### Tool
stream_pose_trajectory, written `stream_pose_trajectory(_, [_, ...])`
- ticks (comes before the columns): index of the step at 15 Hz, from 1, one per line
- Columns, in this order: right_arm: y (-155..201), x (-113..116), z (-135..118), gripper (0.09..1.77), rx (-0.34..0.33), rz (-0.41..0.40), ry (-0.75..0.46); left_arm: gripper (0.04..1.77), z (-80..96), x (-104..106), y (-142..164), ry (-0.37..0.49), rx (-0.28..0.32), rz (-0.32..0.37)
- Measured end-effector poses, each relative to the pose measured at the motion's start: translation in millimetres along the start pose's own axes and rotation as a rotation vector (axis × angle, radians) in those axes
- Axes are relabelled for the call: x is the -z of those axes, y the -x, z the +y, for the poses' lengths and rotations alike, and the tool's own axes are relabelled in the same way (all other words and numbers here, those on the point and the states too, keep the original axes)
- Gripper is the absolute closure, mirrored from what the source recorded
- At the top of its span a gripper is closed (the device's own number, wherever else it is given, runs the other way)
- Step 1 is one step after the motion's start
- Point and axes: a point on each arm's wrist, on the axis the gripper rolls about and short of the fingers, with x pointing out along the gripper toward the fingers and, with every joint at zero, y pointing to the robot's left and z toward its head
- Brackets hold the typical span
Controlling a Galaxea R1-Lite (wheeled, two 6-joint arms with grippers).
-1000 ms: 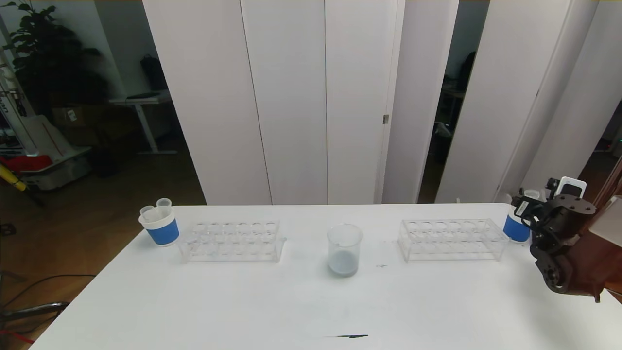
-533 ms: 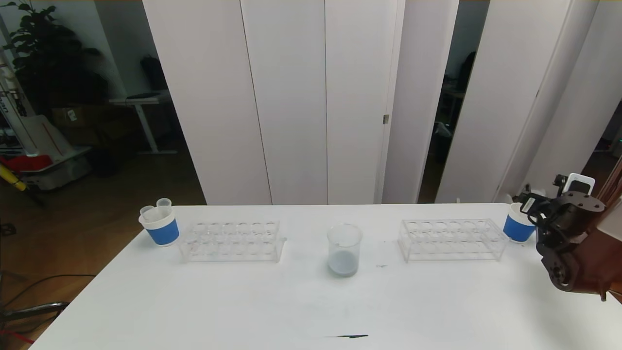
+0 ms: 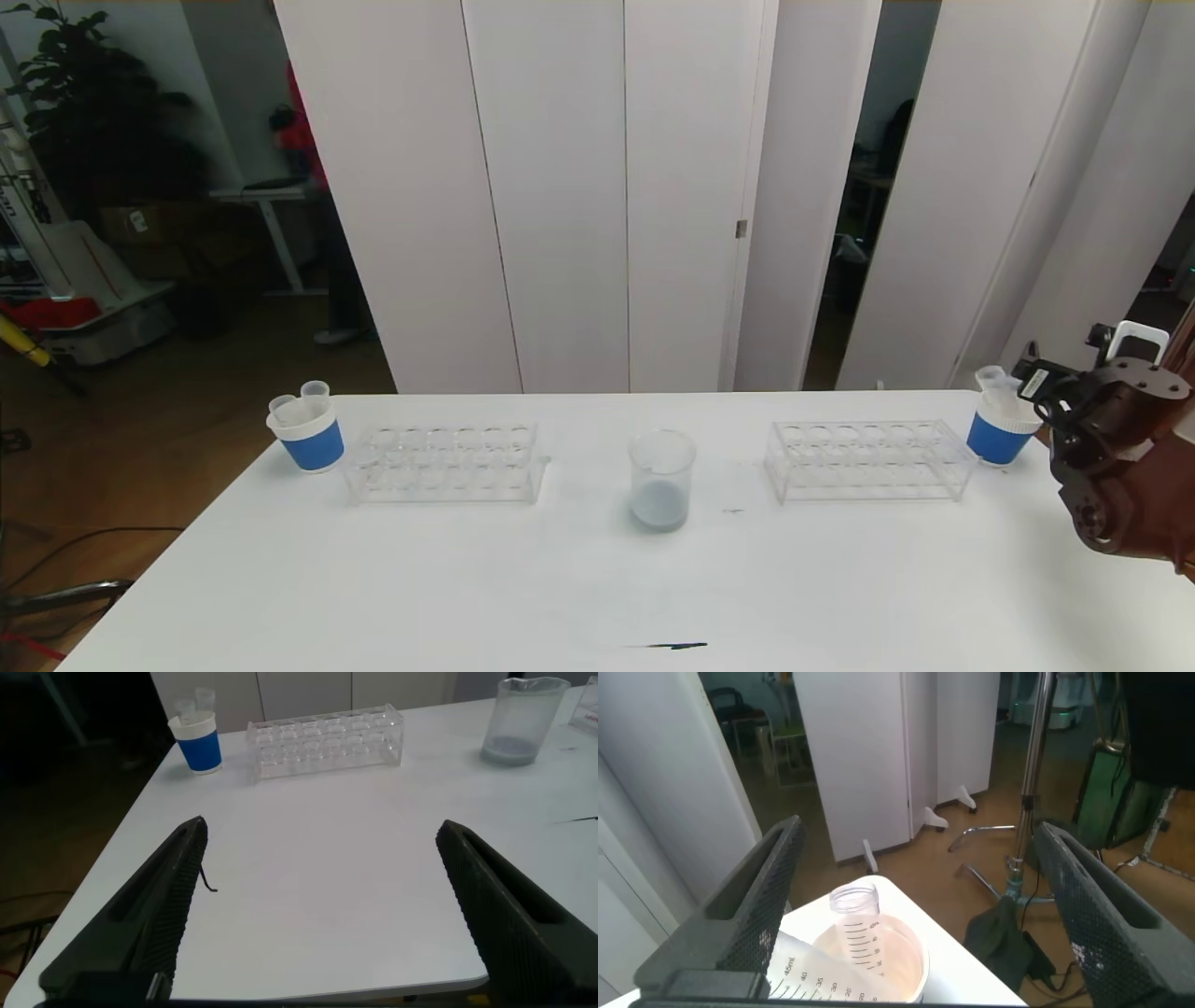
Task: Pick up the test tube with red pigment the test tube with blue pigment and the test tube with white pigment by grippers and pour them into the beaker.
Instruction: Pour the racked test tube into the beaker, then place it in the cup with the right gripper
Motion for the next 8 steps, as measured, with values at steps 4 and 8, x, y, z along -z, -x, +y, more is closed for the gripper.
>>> stream_pose_trajectory(4, [3, -32, 0, 0.11, -0.012, -0.061, 0.017, 0.06, 0.0, 0, 0, 0.000, 0.000, 0.000])
stream_pose_trajectory(8, [15, -71, -2, 0.11, -0.020, -0.113, 0.013, 0.06, 0.0, 0, 0, 0.000, 0.000, 0.000])
